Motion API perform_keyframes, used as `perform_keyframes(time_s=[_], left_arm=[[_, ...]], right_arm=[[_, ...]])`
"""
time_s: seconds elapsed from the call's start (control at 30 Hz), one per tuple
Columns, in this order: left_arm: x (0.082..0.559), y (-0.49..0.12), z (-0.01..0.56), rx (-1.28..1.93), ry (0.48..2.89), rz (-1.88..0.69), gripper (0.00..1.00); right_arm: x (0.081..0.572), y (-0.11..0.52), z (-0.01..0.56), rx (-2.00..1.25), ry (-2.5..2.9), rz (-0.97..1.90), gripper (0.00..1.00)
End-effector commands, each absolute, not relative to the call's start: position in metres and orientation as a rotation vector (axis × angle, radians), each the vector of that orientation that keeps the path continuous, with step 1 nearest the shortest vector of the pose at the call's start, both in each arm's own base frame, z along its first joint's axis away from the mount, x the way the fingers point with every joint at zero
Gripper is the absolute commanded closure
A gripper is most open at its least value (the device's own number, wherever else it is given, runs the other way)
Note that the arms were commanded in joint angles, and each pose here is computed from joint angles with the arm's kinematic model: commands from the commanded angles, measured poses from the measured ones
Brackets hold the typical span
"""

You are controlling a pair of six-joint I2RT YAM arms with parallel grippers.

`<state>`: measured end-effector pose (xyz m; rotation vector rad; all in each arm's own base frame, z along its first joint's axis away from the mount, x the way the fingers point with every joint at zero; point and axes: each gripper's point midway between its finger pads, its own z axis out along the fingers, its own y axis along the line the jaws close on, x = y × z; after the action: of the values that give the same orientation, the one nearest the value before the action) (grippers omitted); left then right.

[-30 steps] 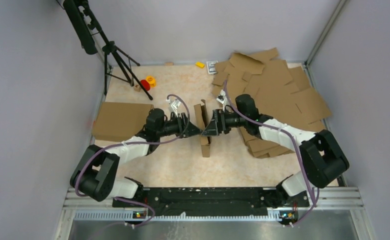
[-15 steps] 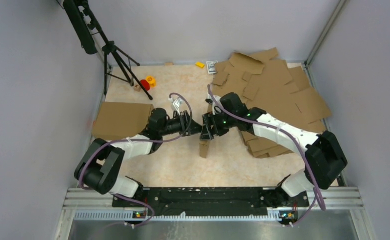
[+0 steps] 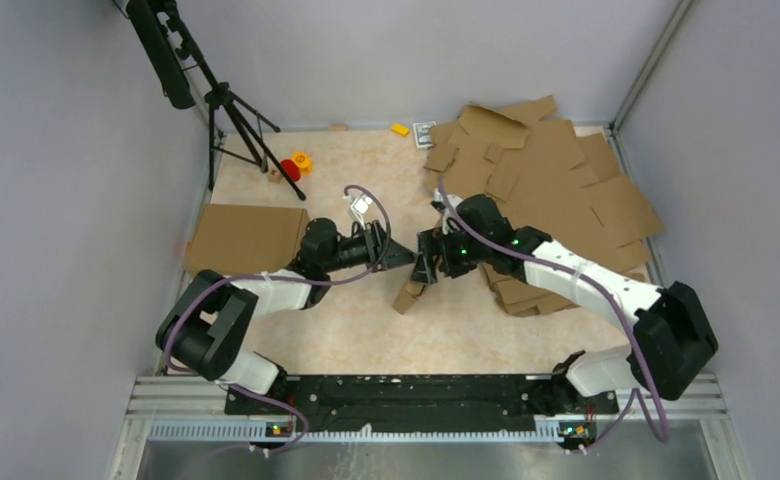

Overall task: Fold the paper box
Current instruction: Close the paper box at the center of the board.

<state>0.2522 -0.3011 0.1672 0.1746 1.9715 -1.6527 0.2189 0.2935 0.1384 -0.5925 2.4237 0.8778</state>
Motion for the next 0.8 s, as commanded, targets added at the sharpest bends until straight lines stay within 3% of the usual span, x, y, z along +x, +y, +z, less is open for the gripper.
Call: perform_keyframes(time_s=[0.0, 0.17, 0.3, 0.7, 0.77], left_arm=[[0.250, -0.303, 0.164, 0.189, 1.952, -1.669, 0.52], [0.251, -0.300, 0.142, 0.150, 1.995, -1.637, 0.54], [0.249, -0.303, 0.129, 0.153, 2.016, -1.666, 0.58], [0.240, -0.323, 0.113, 0.248, 2.058, -1.690, 0.59], [0.239, -0.322, 0.114, 0.261, 2.060, -1.678, 0.59]], right_arm=[[0.245, 0.285, 0.165, -0.369, 2.319, 0.977, 0.12], [0.259, 0.275, 0.160, -0.111, 2.318, 1.041, 0.12], [0.264, 0.281, 0.158, -0.083, 2.346, 1.060, 0.13], [0.271, 0.256, 0.125, -0.150, 2.470, 0.783, 0.33], [0.270, 0.253, 0.125, -0.191, 2.469, 0.760, 0.41]])
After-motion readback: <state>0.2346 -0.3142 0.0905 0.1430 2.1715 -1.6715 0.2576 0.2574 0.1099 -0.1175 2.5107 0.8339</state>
